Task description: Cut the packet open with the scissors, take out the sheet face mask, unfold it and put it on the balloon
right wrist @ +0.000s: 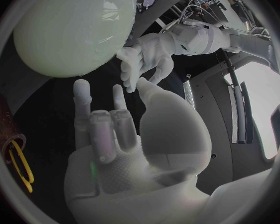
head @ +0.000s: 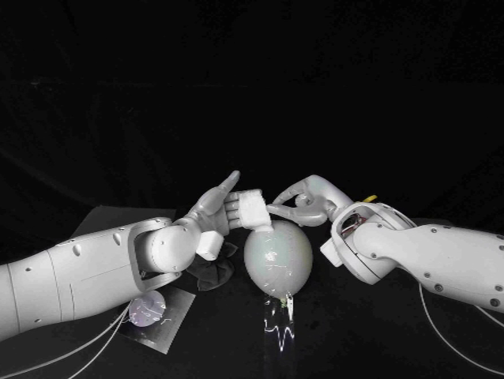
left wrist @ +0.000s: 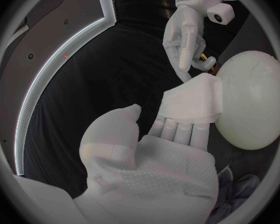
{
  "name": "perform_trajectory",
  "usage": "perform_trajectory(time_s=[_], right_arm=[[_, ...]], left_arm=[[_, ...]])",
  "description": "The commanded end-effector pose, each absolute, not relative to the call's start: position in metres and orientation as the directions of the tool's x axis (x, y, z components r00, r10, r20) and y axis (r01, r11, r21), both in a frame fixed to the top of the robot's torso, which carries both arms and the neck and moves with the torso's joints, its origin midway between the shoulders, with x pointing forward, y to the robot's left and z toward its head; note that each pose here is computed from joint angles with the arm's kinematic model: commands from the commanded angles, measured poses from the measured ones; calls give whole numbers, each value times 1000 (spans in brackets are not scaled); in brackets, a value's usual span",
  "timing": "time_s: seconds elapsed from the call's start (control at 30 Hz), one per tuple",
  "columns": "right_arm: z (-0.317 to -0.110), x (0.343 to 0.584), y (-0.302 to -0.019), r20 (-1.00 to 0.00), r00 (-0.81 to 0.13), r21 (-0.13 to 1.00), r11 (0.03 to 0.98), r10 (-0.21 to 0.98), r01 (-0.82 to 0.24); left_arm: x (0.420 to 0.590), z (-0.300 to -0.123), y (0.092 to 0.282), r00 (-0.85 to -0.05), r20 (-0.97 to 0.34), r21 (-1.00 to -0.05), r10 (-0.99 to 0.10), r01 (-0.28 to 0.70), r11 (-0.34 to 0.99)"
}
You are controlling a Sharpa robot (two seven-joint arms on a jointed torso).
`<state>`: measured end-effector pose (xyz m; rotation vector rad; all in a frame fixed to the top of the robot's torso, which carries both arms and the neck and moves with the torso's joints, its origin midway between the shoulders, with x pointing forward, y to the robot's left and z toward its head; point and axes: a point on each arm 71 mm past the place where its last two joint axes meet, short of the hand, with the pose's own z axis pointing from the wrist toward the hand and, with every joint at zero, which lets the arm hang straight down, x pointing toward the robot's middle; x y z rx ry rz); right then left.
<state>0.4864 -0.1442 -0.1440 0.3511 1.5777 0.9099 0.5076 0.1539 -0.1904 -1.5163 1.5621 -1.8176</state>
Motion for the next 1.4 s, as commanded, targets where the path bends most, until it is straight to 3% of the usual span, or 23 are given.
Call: perform_trajectory(time_s=[0.03, 0.6, 1.4], right_arm=[[-148, 485, -141, -694, -270, 720, 648, 668, -248], [-154, 485, -132, -692, -300, 721, 644, 656, -255], [-149, 486, -129, -663, -230, 746, 604, 712, -281]], left_arm=[[508, -187, 152, -413, 481, -868, -774, -347, -354], [507, -186, 150, -419, 447, -887, -790, -319, -333], [505, -186, 147, -428, 436, -891, -791, -326, -315]])
